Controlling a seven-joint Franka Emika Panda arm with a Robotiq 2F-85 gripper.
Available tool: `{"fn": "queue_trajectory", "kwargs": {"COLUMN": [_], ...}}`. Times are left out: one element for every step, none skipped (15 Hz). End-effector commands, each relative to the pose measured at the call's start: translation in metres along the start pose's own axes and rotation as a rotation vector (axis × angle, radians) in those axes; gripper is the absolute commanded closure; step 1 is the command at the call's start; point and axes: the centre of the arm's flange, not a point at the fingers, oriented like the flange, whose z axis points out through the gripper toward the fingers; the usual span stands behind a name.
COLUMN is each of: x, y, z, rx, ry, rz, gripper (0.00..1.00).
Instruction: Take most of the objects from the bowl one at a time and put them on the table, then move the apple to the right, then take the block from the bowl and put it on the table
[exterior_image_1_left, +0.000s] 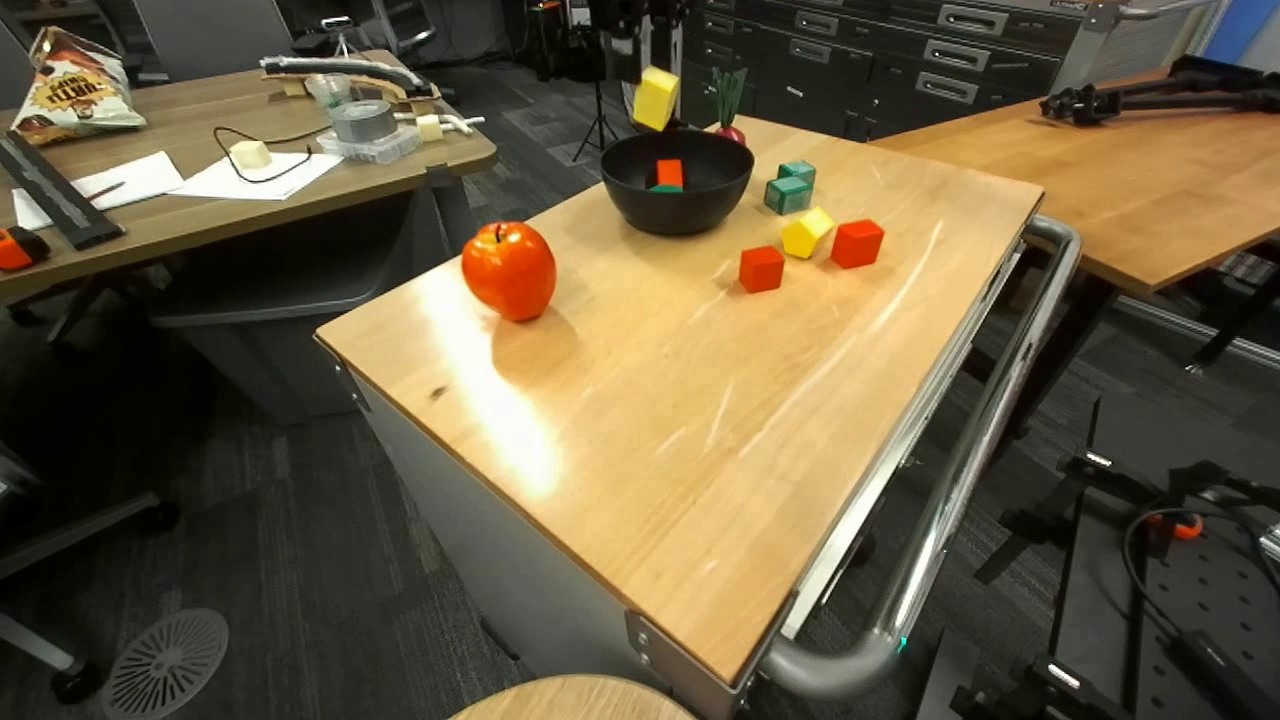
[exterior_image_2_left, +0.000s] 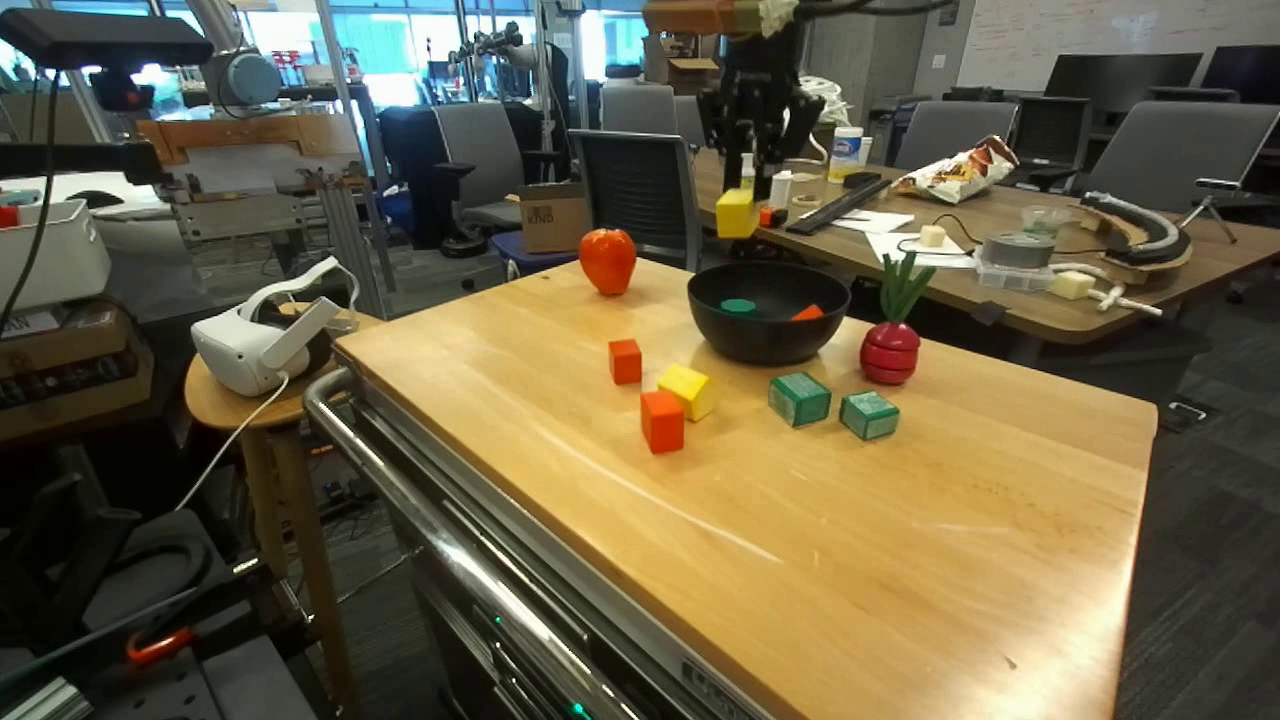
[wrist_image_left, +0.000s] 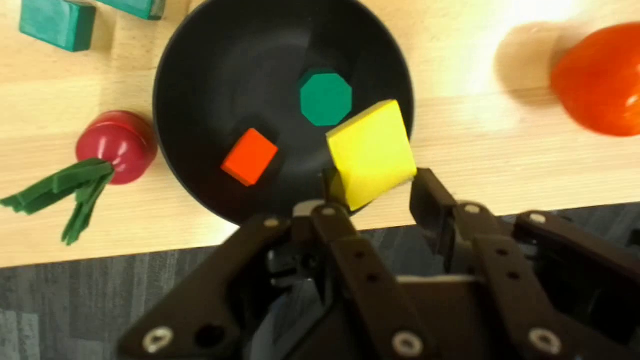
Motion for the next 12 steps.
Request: {"fn": "queue_trajectory", "kwargs": {"x": [-0.078,-0.087,-0.096,-0.103,-0.11,-0.116,-0.122,-0.127,-0.13,-0.132,-0.133,-0.135], "y": [-0.022,-0.027,-0.032,-0.038,-0.042,-0.048,-0.052,-0.056,-0.061,-0.065,-0.069,-0.072], "z": [-0.033,-0.033,-0.026,-0.014,-0.003,0.013,0.027,0.04,0.054,0.066,0.076,0.086], "rx": [0.036,0.048,0.053,0.053,0.047,0.04,0.028,0.022,0.021,0.024,0.024,0.027], "ry": [0.004,-0.007,-0.031,-0.055,-0.074,-0.09,-0.1,-0.096,-0.074,-0.066,-0.054,-0.05], "rz": [-0.193,-0.228,-0.27,-0.299,-0.323,-0.339,-0.36,-0.373,-0.39,-0.413,-0.428,-0.44], "gripper": [0.85,0.85,0.85,0.85,0.85,0.85,0.85,0.85,0.85,0.85,0.85,0.85]}}
